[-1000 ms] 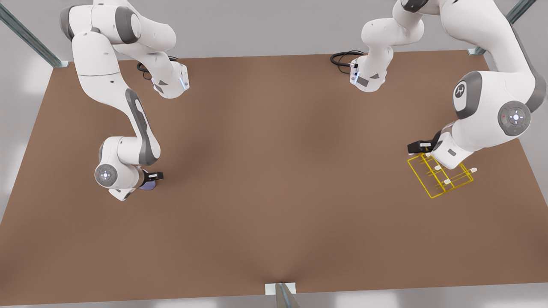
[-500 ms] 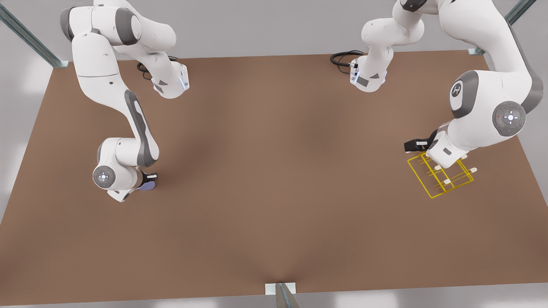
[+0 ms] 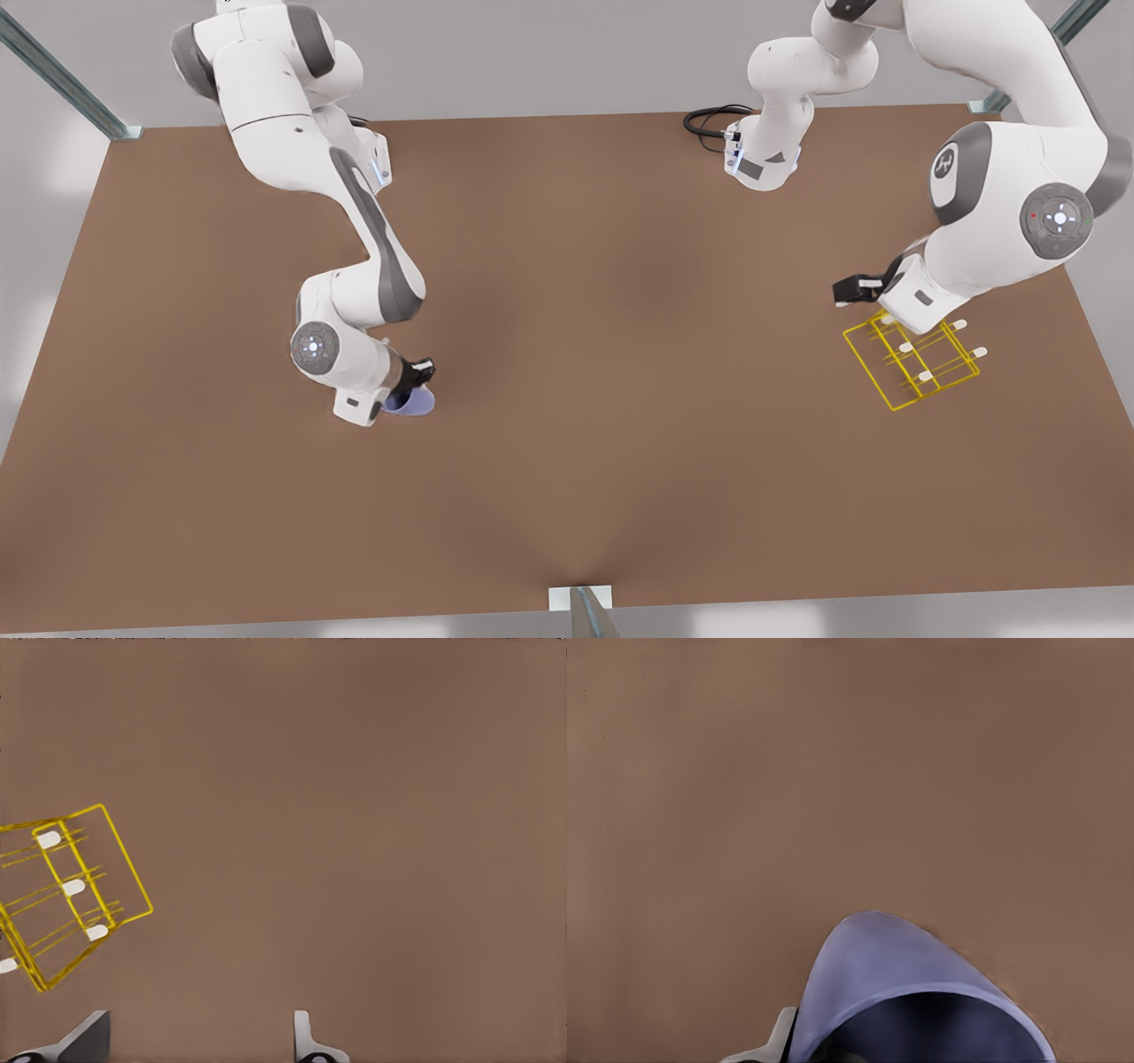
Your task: Place the cup on the cup holder
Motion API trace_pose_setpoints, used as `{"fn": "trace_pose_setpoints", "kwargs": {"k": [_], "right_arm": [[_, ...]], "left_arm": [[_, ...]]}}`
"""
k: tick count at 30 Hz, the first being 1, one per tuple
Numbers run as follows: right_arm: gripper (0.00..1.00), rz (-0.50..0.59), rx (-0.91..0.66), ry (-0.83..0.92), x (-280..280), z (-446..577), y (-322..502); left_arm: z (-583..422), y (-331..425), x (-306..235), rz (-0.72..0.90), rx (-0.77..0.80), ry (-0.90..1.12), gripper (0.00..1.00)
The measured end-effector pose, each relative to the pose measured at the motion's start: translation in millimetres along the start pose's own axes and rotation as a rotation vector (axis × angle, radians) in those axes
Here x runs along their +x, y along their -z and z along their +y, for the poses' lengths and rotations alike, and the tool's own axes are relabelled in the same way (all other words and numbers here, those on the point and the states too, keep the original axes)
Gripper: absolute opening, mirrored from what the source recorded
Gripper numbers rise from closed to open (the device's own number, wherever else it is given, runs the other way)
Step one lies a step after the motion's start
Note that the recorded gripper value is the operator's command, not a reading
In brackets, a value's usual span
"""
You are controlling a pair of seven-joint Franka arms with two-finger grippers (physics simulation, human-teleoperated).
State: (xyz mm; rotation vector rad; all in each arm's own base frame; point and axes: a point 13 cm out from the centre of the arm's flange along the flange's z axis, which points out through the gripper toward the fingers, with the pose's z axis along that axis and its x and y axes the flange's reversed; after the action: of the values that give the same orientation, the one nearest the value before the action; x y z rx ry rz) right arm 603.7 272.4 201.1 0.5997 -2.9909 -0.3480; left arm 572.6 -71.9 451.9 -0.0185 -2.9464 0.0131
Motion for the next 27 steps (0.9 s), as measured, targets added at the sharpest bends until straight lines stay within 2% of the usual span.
{"fn": "trace_pose_setpoints", "kwargs": {"k": [4, 8, 11, 15, 20, 27], "right_arm": [[0.21, -0.056, -0.265, -0.021, -50, 147, -41], [0.21, -0.176, -0.563, -0.120, -110, 269, -60], [0.21, -0.257, -0.750, -0.216, -153, 311, -81], [0.21, -0.248, -0.943, -0.362, -154, 343, -126], [0.21, -0.268, -1.008, -0.421, -151, 344, -161], [0.21, -0.310, -0.998, -0.380, -149, 338, -179]], "left_arm": [[2, 3, 3, 0.007, -0.002, 0.002, 1.00], [5, 5, 5, 0.012, -0.007, 0.006, 1.00], [5, 5, 6, 0.015, -0.009, 0.006, 1.00], [5, 4, 9, 0.027, -0.010, 0.006, 1.00], [8, 9, 11, 0.026, -0.009, 0.013, 1.00], [31, 17, -2, -0.015, 0.006, 0.057, 1.00]]}}
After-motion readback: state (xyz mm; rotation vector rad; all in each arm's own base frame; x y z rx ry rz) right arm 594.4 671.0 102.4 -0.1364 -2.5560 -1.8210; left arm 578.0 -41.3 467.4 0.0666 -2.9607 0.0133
